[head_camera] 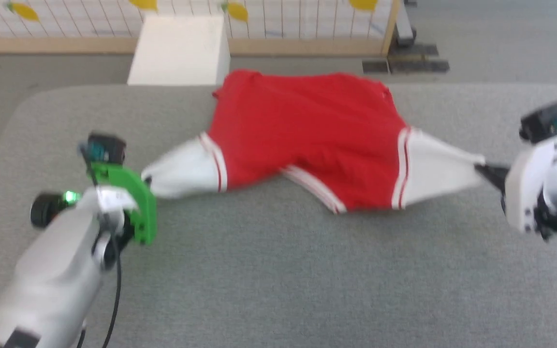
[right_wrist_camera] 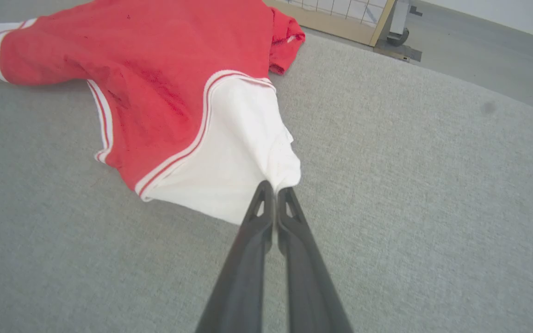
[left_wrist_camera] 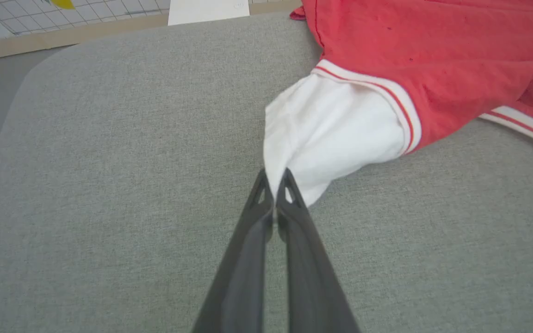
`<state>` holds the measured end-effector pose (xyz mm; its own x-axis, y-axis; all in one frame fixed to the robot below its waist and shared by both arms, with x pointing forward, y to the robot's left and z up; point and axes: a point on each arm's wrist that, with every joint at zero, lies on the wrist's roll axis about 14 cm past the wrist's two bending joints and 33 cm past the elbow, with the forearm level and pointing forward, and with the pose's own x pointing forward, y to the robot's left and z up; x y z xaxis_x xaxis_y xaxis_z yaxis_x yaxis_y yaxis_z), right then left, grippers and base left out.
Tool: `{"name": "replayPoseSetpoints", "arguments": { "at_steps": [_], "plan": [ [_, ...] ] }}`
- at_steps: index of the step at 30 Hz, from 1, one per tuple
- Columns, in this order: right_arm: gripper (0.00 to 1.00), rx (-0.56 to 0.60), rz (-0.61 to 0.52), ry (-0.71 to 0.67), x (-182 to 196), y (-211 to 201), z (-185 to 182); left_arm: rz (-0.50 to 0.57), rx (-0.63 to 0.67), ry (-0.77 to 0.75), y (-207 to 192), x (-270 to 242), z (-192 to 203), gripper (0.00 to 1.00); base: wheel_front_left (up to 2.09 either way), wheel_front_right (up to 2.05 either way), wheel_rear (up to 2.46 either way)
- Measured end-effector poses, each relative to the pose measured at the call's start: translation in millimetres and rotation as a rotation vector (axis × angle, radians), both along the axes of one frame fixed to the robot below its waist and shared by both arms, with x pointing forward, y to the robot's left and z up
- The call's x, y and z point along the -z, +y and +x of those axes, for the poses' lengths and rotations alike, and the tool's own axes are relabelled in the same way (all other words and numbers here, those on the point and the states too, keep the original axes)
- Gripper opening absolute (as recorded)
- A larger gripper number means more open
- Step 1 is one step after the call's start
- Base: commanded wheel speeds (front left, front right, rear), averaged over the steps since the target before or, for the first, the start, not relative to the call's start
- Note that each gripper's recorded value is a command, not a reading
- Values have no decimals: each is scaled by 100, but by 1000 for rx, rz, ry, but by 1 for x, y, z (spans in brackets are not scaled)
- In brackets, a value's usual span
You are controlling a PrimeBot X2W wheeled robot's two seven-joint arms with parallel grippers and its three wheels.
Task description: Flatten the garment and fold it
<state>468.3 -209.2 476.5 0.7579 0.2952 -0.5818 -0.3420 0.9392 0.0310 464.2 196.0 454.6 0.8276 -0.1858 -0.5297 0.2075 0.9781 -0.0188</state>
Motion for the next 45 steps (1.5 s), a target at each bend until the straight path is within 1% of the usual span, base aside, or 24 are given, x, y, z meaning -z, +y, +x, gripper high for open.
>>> {"name": "replayPoseSetpoints", "arguments": {
  "at_steps": [3, 11, 14, 17, 24, 28, 32, 34, 36, 37, 38, 41, 45],
  "plan": [
    [0, -22, -20, 45, 4, -5, -24, -2, -9, 36, 9, 3, -33, 0, 0, 0, 0],
    [0, -54, -8, 168, 12, -9, -76, 15, -18, 152, 28, 3, -120, 0, 0, 0, 0],
    [0, -61, -13, 209, 13, -14, -88, 20, -10, 203, 29, 4, -149, 0, 0, 0, 0],
    [0, -64, -12, 282, 21, -18, -104, -1, 3, 259, 23, 6, -170, 0, 0, 0, 0],
    [0, -64, -14, 489, 38, -32, -146, -11, 21, 374, 20, 10, -201, 0, 0, 0, 0],
    [0, -63, -8, 625, 45, -38, -172, 0, 31, 412, 22, 11, -209, 0, 0, 0, 0],
    [0, -58, -13, 726, 50, -46, -192, -1, 41, 468, 21, 17, -219, 0, 0, 0, 0],
    [0, -56, -17, 762, 53, -49, -200, 1, 47, 481, 20, 19, -222, 0, 0, 0, 0],
    [0, -45, -8, 734, 51, -50, -194, -4, 44, 471, 20, 18, -219, 0, 0, 0, 0],
    [71, -40, -7, 705, 48, -49, -187, -11, 42, 462, 19, 17, -217, 0, 0, 0, 0],
    [100, -41, -7, 684, 46, -48, -182, -21, 41, 448, 16, 16, -214, 0, 0, 0, 0],
    [100, -53, 22, 629, 41, -36, -168, -42, 39, 388, 9, 9, -200, 0, 0, 0, 0],
    [100, -55, 51, 505, 27, -24, -139, -79, 48, 310, -5, -6, -179, 0, 0, 0, 0]
  ]
}}
